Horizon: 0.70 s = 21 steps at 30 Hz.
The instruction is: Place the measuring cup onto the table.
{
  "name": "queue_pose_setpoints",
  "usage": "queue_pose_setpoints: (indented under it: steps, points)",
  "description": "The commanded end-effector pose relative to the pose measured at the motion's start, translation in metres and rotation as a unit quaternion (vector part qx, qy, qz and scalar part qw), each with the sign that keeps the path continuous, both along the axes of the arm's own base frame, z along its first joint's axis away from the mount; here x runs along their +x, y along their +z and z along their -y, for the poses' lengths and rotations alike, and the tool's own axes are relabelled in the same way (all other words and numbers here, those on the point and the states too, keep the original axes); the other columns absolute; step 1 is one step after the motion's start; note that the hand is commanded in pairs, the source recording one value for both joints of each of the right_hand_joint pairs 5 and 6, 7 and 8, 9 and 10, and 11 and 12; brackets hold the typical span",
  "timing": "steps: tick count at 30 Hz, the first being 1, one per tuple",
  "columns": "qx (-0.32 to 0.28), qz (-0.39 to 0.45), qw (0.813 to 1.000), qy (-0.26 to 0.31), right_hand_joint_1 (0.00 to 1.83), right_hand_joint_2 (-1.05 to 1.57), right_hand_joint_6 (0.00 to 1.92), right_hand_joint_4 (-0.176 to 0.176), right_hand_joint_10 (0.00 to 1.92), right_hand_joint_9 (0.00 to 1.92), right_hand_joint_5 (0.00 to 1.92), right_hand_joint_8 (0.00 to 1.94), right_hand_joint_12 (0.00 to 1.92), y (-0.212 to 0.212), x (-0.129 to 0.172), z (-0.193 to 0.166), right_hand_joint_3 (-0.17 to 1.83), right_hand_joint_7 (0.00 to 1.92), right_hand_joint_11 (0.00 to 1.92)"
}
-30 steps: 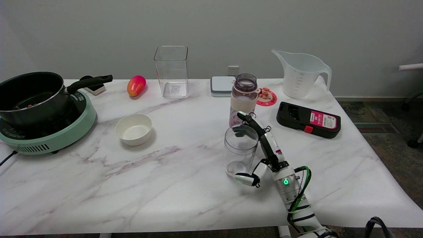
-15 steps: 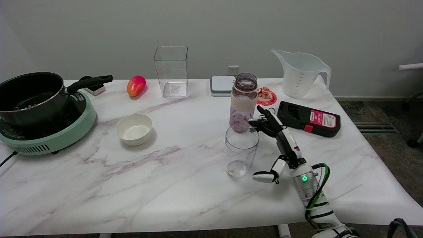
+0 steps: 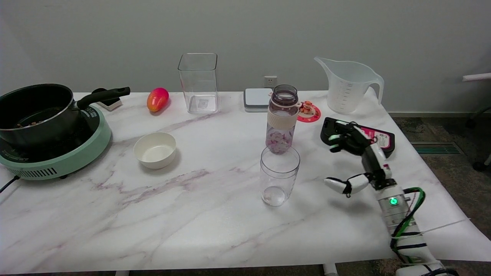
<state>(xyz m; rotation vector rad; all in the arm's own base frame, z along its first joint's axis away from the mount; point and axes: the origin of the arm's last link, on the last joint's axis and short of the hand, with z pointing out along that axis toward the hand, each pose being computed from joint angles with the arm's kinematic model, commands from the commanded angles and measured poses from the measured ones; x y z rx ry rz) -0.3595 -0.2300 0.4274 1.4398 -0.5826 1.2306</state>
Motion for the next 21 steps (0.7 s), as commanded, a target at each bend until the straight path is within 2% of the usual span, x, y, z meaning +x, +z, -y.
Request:
queue_pose_setpoints:
  steps: [1, 6, 11, 18, 21]
  points:
    - [-0.212, -0.055, 0.976, -0.003, 1.4, -0.07, 0.43, 0.0, 0.65, 0.65, 0.43, 0.87, 0.95, 0.118, 0.053, -0.017, 0.92, 0.87, 0.95]
    - [-0.255, -0.041, 0.965, 0.047, 1.4, -0.05, 0.46, 0.0, 0.67, 0.67, 0.46, 0.9, 0.96, 0.143, 0.092, -0.015, 0.93, 0.9, 0.96]
    - [-0.271, -0.045, 0.956, 0.105, 1.39, 0.06, 0.49, 0.0, 0.78, 0.78, 0.49, 0.94, 0.97, 0.15, 0.149, -0.001, 0.85, 0.94, 0.97]
    - [-0.299, -0.04, 0.947, 0.113, 1.36, 0.02, 0.51, 0.0, 0.74, 0.74, 0.51, 0.91, 0.92, 0.166, 0.168, -0.002, 0.9, 0.91, 0.92]
    - [-0.307, -0.032, 0.945, 0.107, 1.33, -0.03, 0.68, 0.0, 0.82, 0.82, 0.68, 0.95, 0.94, 0.175, 0.169, -0.003, 0.96, 0.95, 0.94]
